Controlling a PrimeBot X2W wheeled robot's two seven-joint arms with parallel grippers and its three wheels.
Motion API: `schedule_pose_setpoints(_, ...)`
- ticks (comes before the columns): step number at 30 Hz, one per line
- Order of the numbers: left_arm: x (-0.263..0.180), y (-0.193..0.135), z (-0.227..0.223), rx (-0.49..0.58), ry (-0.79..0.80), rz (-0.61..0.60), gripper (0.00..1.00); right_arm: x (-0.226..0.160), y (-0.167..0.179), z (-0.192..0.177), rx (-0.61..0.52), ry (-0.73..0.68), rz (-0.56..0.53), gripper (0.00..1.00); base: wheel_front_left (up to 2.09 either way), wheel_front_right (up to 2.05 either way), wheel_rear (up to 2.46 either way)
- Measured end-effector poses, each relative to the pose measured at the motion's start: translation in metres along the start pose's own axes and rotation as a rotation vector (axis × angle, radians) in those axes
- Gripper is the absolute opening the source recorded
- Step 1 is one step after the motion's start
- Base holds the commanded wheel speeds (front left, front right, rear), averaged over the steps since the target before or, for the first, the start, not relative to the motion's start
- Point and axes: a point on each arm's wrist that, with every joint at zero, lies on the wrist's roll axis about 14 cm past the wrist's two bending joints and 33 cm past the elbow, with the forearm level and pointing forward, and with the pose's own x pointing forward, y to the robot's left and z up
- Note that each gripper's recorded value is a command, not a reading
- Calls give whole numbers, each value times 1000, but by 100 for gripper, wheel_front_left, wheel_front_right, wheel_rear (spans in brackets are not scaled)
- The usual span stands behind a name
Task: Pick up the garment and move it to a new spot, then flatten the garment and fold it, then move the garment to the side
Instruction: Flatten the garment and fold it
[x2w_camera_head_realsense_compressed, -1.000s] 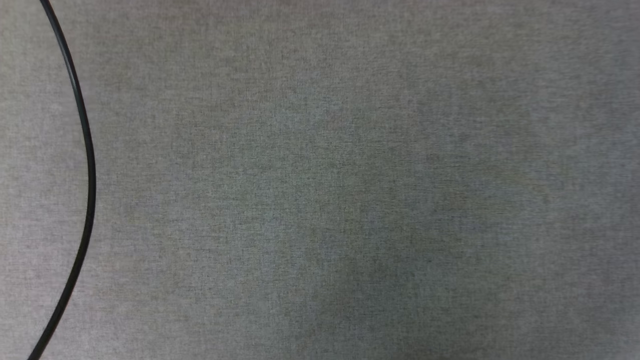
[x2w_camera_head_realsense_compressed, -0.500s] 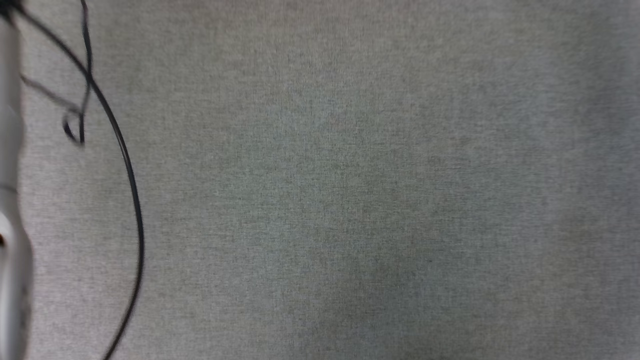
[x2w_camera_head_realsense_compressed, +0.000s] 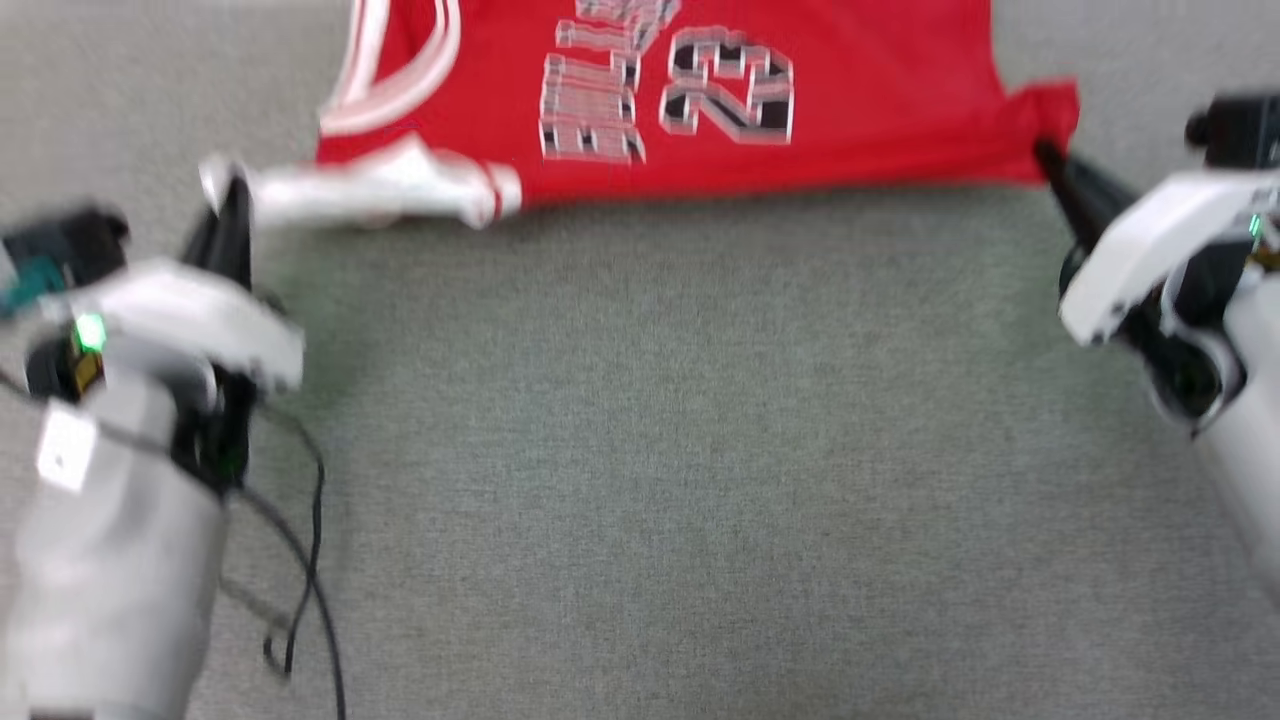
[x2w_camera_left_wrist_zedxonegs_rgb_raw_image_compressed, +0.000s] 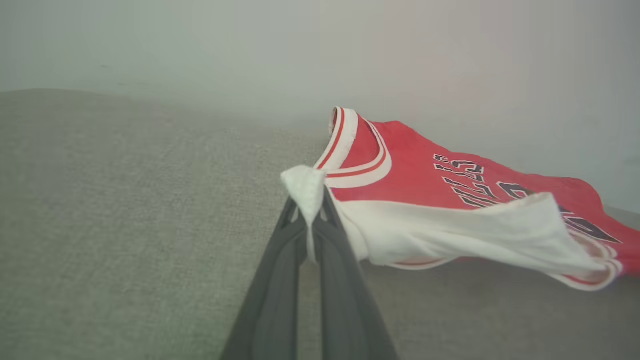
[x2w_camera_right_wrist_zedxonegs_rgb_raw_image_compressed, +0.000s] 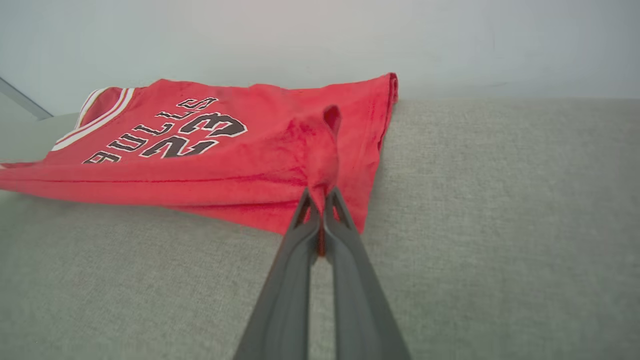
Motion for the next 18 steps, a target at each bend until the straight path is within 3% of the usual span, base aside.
schedule_pose_setpoints(18, -180, 24, -27, -60, 159, 145, 0, -131, 8, -69, 114, 45, -13, 0, 0, 0, 0)
